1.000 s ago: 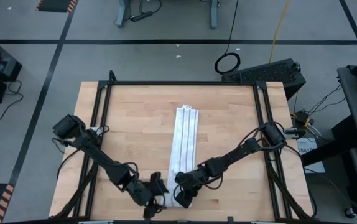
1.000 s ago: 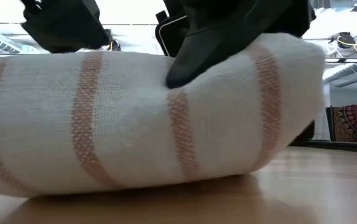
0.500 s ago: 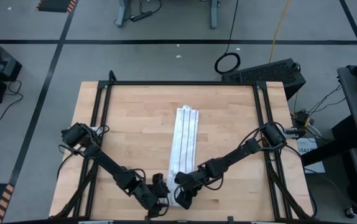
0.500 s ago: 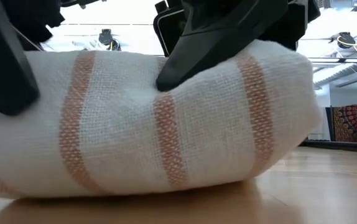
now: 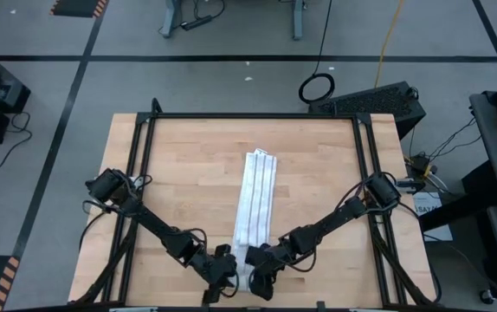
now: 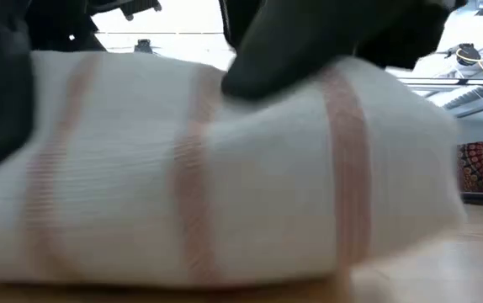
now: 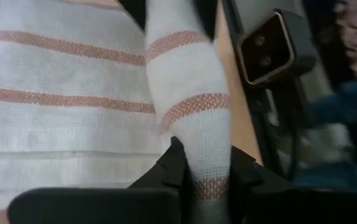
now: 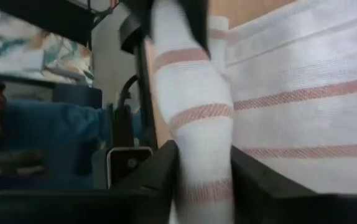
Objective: Roll towel into tight, uniform cylinder
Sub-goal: Roll the white brown kitchen towel
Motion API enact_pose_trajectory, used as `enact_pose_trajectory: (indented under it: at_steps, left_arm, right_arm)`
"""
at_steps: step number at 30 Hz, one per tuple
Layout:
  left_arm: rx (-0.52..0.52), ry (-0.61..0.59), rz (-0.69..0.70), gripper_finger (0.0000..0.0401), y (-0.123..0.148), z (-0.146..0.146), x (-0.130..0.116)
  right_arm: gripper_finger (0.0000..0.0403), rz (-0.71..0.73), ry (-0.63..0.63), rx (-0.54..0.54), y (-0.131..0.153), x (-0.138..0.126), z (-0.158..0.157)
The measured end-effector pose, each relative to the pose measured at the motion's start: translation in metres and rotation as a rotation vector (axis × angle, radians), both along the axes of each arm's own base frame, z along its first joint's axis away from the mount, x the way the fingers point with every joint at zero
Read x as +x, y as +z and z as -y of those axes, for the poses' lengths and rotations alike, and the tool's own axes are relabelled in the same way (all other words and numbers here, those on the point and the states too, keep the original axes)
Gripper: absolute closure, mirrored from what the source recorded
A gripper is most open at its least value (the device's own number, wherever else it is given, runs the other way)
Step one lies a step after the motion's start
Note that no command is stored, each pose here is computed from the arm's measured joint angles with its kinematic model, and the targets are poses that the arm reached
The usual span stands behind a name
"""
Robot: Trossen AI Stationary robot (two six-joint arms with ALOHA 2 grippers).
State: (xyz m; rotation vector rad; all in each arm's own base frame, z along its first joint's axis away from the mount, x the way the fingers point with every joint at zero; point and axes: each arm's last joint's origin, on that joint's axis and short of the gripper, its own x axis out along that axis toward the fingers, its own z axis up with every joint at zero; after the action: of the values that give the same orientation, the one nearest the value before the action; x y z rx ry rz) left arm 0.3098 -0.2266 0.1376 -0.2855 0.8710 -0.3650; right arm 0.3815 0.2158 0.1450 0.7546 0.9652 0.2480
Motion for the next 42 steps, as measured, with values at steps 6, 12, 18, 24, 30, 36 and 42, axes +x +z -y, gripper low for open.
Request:
enact_pose_trajectory:
  at_steps: [6, 12, 18, 24, 30, 36, 42]
  left_arm:
    - [-0.094, 0.000, -0.077, 0.0351, 0.000, -0.022, 0.014]
    - [-0.151, 0.083, -0.126, 0.0352, -0.001, -0.049, 0.028]
    - [-0.244, 0.062, -0.181, 0.0353, 0.000, -0.067, 0.037]
    - [-0.249, 0.057, -0.207, 0.0345, -0.002, -0.070, 0.036]
    - [-0.274, 0.082, -0.291, 0.0341, -0.016, -0.070, 0.037]
    - [-0.271, 0.085, -0.292, 0.0340, -0.017, -0.071, 0.038]
    - [-0.267, 0.089, -0.293, 0.0339, -0.018, -0.072, 0.038]
  right_arm:
    - [0.0196, 0.074, 0.061, -0.173, 0.023, -0.016, -0.005]
    - [0.0147, 0.163, -0.004, -0.386, 0.050, -0.039, -0.015]
    - [0.0142, 0.149, -0.066, -0.503, 0.040, -0.058, -0.034]
    - [0.0142, 0.218, -0.156, -0.711, 0.038, -0.065, -0.036]
    - [0.0141, 0.221, -0.093, -0.684, 0.027, -0.058, -0.039]
    - [0.0144, 0.228, -0.060, -0.686, 0.016, -0.053, -0.043]
    - [0.0144, 0.228, -0.039, -0.658, -0.001, -0.045, -0.043]
